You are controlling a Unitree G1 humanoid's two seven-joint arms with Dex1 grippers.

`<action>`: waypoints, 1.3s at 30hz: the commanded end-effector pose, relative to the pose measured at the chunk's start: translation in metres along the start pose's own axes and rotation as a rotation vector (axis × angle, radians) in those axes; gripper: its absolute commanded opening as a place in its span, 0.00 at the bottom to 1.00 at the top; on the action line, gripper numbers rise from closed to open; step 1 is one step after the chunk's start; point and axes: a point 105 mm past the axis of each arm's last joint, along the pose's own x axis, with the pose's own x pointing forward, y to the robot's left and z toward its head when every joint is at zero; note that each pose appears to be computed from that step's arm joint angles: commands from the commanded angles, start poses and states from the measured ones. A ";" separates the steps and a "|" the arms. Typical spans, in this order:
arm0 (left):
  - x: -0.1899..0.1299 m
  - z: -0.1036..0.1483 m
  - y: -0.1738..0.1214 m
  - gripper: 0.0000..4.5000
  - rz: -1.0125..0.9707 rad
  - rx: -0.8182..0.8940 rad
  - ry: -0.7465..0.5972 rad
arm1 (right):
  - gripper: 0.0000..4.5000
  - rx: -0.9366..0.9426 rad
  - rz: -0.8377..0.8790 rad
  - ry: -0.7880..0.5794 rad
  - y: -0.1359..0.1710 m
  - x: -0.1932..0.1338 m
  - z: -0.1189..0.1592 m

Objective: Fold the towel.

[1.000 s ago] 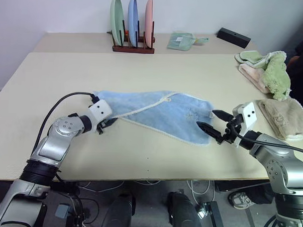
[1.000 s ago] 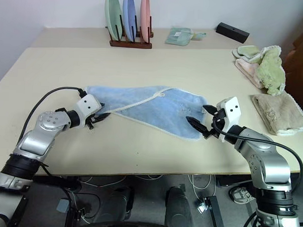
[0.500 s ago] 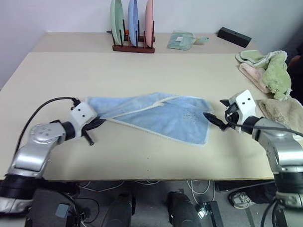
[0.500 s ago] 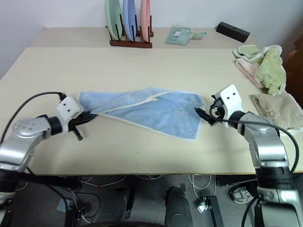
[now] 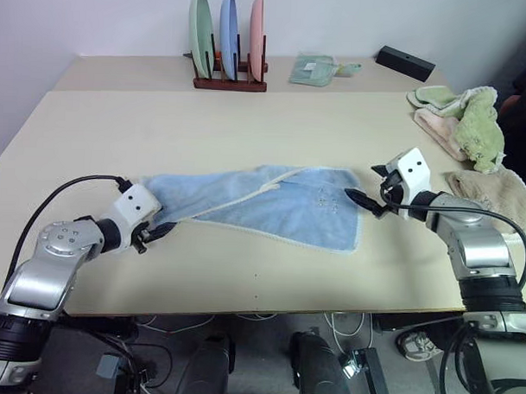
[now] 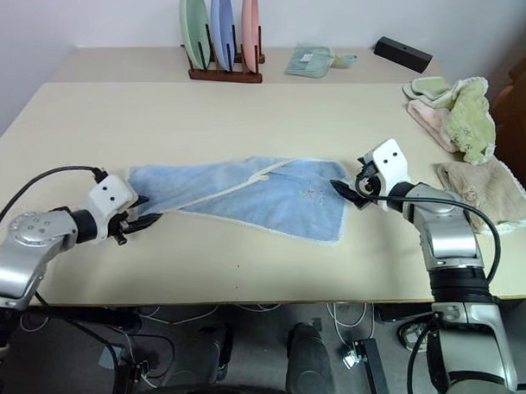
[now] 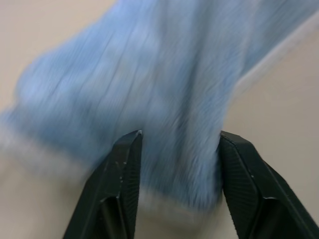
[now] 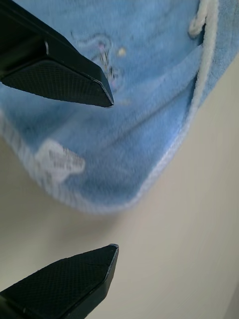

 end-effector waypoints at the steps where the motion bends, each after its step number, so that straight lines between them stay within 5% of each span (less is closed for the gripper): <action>1: -0.007 0.005 0.014 0.52 0.074 0.048 -0.012 | 1.00 -0.022 -0.015 -0.072 -0.001 -0.004 0.021; 4: -0.005 0.007 0.020 0.34 0.099 0.064 -0.025 | 1.00 -0.017 -0.009 -0.077 0.003 -0.003 0.022; 7: -0.005 0.009 0.020 0.02 0.093 0.073 -0.035 | 1.00 -0.014 -0.006 -0.078 0.006 -0.003 0.022; 17: -0.010 0.026 0.024 0.01 0.099 0.089 -0.152 | 1.00 -0.059 -0.025 -0.044 -0.006 -0.004 0.028; 26: -0.011 0.015 0.009 0.01 -0.009 0.086 -0.114 | 1.00 0.045 -0.029 0.149 -0.042 0.033 0.016; 39: -0.013 0.012 0.001 0.01 -0.028 0.055 -0.113 | 1.00 0.220 0.017 0.217 -0.028 0.064 -0.004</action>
